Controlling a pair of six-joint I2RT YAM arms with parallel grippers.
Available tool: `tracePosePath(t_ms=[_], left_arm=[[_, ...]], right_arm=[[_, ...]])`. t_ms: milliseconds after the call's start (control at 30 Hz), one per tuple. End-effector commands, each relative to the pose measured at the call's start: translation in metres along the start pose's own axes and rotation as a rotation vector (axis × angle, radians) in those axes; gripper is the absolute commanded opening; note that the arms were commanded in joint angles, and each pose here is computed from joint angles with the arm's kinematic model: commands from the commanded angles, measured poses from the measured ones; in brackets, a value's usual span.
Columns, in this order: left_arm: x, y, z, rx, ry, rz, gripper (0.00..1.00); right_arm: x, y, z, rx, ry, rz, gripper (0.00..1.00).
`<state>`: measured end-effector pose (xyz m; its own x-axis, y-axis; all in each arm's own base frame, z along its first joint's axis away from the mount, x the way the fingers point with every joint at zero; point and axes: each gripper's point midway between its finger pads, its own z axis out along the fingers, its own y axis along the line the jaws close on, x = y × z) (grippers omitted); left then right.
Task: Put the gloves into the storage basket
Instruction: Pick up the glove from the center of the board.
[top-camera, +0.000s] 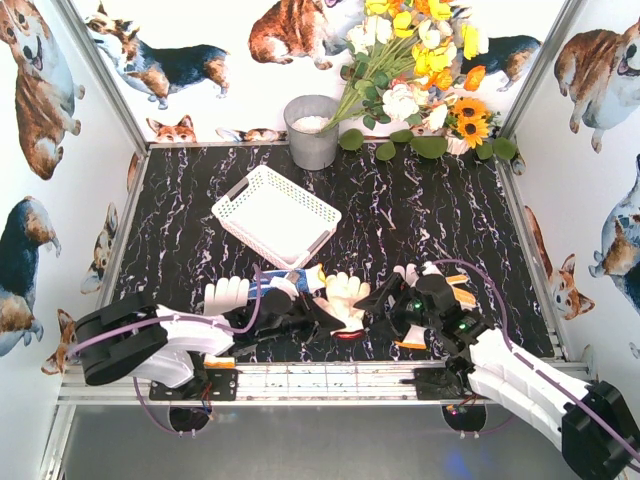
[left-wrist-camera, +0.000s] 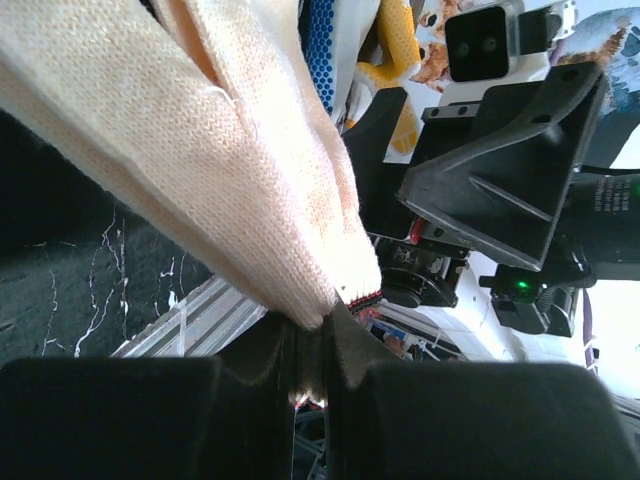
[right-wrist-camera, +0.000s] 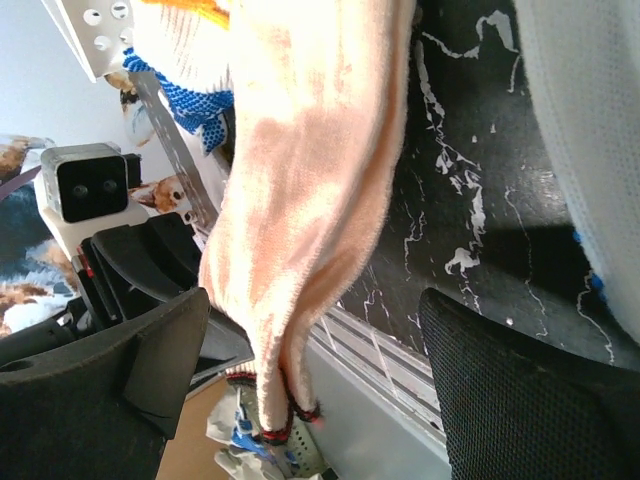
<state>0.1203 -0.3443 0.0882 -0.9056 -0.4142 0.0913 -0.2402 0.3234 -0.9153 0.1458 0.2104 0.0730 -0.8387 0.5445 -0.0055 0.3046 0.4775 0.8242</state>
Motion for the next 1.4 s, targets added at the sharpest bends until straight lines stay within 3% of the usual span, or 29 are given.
tracePosePath(t_ms=[0,867,1067,1367], left_arm=[[-0.005,-0.004,-0.003,-0.009,-0.021,-0.013,0.0],[-0.007,-0.032,0.001,0.035,-0.035,-0.011,0.0],[-0.007,-0.033,-0.002,0.041,-0.034,-0.018,0.0],[0.001,-0.046,0.0,0.064,0.015,-0.014,0.0]], right_arm=[[-0.001,0.015,0.004,-0.098,0.006,0.046,0.89],[0.009,0.033,0.052,-0.107,0.051,0.194,0.81],[0.001,0.016,0.048,-0.076,-0.019,0.249,0.8],[-0.01,0.032,0.026,-0.121,-0.088,0.301,0.81]])
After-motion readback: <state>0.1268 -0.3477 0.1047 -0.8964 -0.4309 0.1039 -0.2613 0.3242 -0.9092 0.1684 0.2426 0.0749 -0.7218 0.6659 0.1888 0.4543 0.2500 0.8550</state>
